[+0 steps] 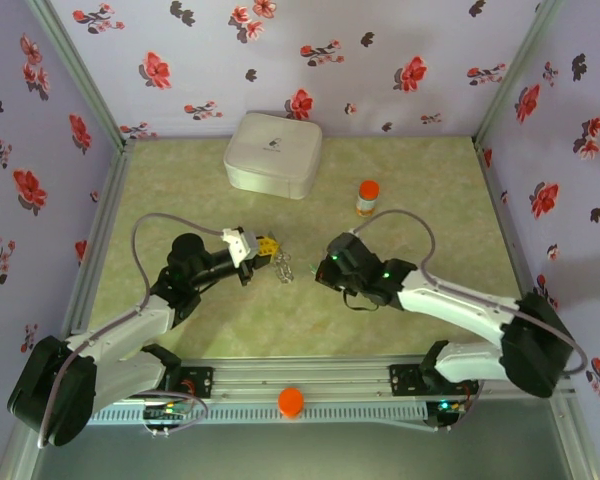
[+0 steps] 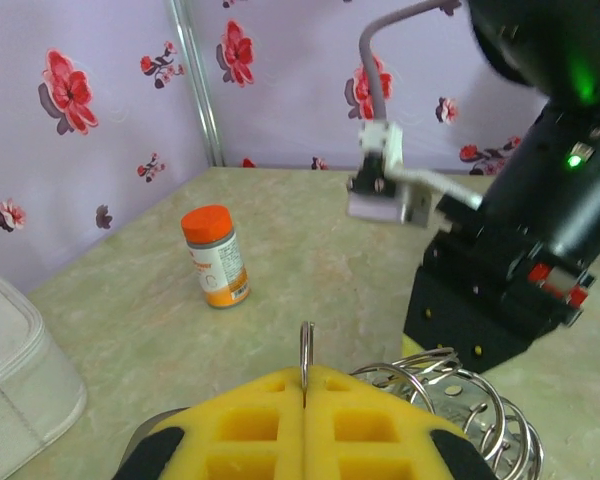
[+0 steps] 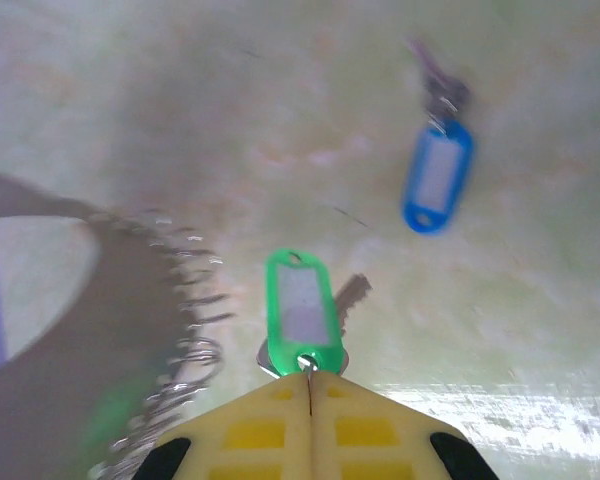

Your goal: Put the keys on the keyring

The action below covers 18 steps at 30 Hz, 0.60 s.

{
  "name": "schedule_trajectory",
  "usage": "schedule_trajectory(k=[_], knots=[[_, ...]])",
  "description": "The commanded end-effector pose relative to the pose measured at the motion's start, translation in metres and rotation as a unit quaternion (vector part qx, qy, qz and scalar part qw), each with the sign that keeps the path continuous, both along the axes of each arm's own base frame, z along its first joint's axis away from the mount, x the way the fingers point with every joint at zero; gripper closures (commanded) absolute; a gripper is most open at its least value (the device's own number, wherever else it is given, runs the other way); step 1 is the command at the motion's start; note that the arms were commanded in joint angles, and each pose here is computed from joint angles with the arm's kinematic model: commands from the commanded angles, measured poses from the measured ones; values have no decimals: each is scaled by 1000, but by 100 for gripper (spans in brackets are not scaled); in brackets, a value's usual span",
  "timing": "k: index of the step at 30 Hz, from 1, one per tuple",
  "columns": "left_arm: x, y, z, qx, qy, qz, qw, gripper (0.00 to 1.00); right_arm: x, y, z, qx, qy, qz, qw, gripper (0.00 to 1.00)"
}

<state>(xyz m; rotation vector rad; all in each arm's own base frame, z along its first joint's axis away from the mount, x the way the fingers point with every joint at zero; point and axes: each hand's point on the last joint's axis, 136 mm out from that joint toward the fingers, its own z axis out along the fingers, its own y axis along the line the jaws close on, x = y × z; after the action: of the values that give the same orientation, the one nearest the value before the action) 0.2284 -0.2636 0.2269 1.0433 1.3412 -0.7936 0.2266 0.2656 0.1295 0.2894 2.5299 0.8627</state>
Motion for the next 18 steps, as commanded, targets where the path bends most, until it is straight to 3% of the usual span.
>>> schedule_trajectory(k=[1,12,18], knots=[[0,-1,26,-45,-10,-5,999,100,16,2,45,-13,-141,85,986,100],[7,-9,31,-69,63,0,996,100,5,10,115,-21,-284,242,928,100],[4,-13,30,-98,97,-19,990,100,-3,26,137,-1,-313,297,902,100]])
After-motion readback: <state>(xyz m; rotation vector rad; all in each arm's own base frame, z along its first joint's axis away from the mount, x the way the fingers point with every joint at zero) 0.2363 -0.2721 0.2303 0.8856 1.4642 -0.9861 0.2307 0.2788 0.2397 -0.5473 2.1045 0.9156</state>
